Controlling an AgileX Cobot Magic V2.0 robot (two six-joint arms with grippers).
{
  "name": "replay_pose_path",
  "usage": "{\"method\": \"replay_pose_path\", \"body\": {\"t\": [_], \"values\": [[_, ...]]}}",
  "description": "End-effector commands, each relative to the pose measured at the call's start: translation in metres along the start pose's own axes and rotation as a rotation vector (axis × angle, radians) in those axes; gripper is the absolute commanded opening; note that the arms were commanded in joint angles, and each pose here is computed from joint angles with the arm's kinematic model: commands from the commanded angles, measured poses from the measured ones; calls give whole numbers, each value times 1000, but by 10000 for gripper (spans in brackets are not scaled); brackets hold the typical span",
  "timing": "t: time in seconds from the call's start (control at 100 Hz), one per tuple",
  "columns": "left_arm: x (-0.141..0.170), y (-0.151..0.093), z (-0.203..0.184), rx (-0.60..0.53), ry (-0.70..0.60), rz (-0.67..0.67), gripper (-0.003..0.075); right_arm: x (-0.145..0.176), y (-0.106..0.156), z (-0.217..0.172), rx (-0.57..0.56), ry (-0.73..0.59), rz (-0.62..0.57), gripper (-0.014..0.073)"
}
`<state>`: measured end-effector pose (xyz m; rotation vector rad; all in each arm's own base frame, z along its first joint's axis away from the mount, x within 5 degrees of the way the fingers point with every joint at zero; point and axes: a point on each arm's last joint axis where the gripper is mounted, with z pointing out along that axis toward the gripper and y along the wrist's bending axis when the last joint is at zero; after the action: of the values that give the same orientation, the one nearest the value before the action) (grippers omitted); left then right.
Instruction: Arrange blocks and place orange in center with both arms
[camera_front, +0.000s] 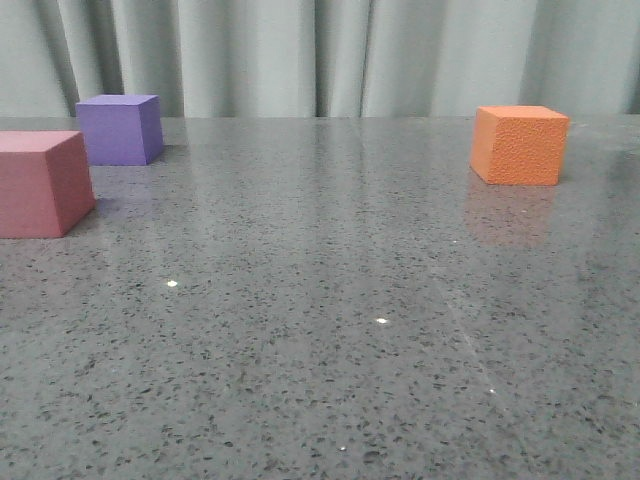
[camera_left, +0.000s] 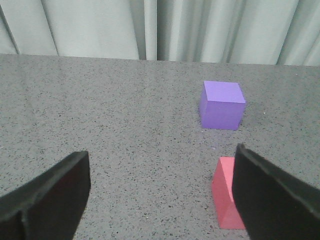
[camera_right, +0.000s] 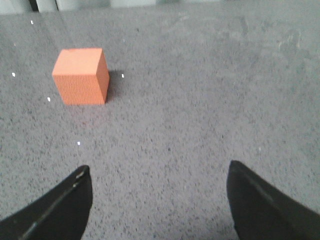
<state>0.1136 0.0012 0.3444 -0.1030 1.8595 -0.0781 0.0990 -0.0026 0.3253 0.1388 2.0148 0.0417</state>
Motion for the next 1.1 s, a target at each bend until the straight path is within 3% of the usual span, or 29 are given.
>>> {"method": "replay_pose_path", "body": {"t": [0.0, 0.22, 0.68, 1.09], "values": [[-18, -2, -3, 9, -107, -8, 564, -27, 3, 2, 1, -9, -12, 563], [-18, -2, -3, 9, -107, -8, 564, -66, 13, 25, -18, 107, 35, 563], [-18, -2, -3, 9, -107, -8, 564, -149, 42, 123, -86, 379, 60, 563], [-18, -2, -3, 8, -107, -6, 564, -167, 85, 208, -156, 567, 29, 563]]}}
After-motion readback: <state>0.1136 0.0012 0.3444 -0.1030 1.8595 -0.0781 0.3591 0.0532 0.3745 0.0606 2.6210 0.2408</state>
